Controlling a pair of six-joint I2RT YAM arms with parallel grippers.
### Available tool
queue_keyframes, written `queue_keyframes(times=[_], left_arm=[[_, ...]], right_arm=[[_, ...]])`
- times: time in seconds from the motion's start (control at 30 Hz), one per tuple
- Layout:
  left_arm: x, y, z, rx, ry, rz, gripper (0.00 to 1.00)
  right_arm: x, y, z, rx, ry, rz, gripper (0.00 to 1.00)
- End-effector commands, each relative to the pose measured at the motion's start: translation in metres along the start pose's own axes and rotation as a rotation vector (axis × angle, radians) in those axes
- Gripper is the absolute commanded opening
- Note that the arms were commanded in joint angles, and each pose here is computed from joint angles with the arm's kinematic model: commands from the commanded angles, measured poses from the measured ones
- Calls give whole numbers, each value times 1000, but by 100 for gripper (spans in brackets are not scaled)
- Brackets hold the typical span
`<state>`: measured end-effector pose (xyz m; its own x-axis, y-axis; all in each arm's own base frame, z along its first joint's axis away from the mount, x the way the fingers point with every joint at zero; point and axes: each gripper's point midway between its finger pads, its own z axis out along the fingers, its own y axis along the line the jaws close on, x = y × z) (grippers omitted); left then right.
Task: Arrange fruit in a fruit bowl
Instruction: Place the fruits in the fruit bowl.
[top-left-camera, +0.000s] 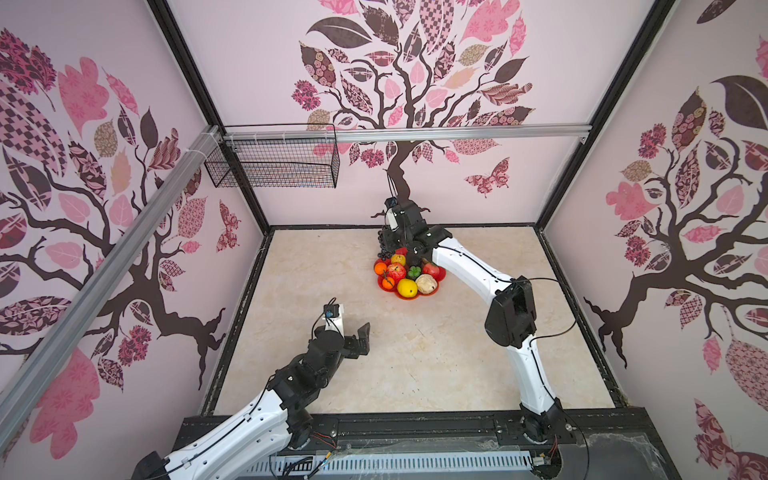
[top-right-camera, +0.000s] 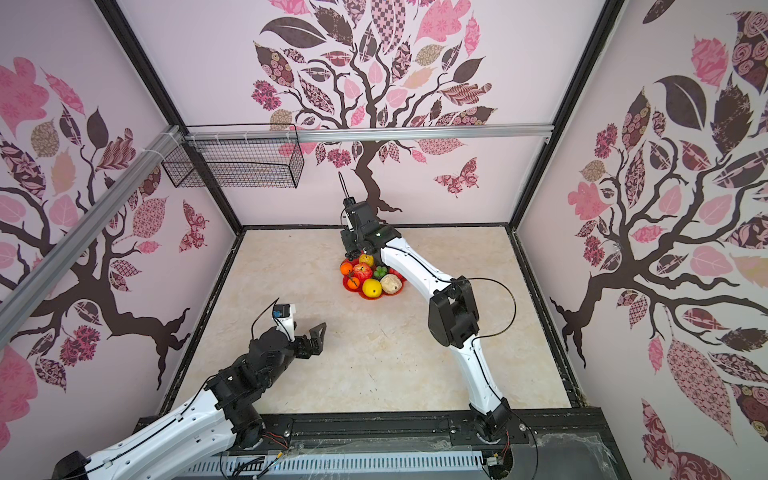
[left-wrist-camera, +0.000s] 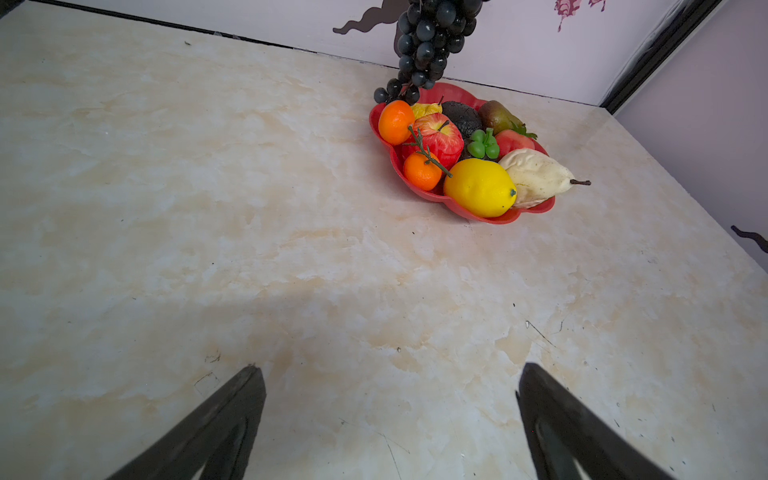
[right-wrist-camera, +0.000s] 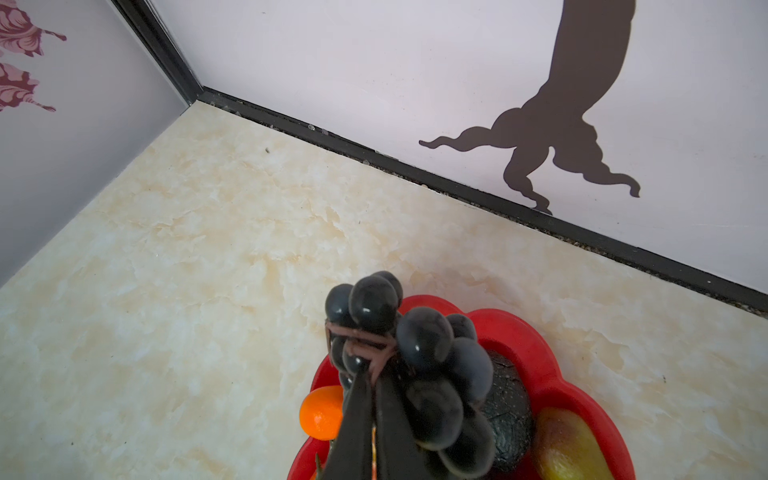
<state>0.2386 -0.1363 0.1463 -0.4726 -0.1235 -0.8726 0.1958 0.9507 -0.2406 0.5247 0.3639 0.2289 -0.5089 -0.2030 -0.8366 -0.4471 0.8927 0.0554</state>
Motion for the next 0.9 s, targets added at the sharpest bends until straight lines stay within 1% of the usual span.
queue_keyframes(times=[0.0, 0.13, 0.37, 0.7, 0.87], left_arm=[[1, 1, 1, 0, -2, 8, 98], [1, 1, 1, 0, -1, 9, 98], [2, 0, 3, -1, 5, 11, 98], [1, 0, 3, -1, 4, 12, 98], [2, 0, 3, 1, 8, 10, 98]], right_arm=[[-24, -11, -17, 10, -56, 22, 0], [-17, -18, -8, 10, -42, 35, 0], [-2, -14, 6, -16, -4, 42, 0], [14, -22, 25, -2, 40, 44, 0], [16, -30, 31, -35, 58, 85, 0]])
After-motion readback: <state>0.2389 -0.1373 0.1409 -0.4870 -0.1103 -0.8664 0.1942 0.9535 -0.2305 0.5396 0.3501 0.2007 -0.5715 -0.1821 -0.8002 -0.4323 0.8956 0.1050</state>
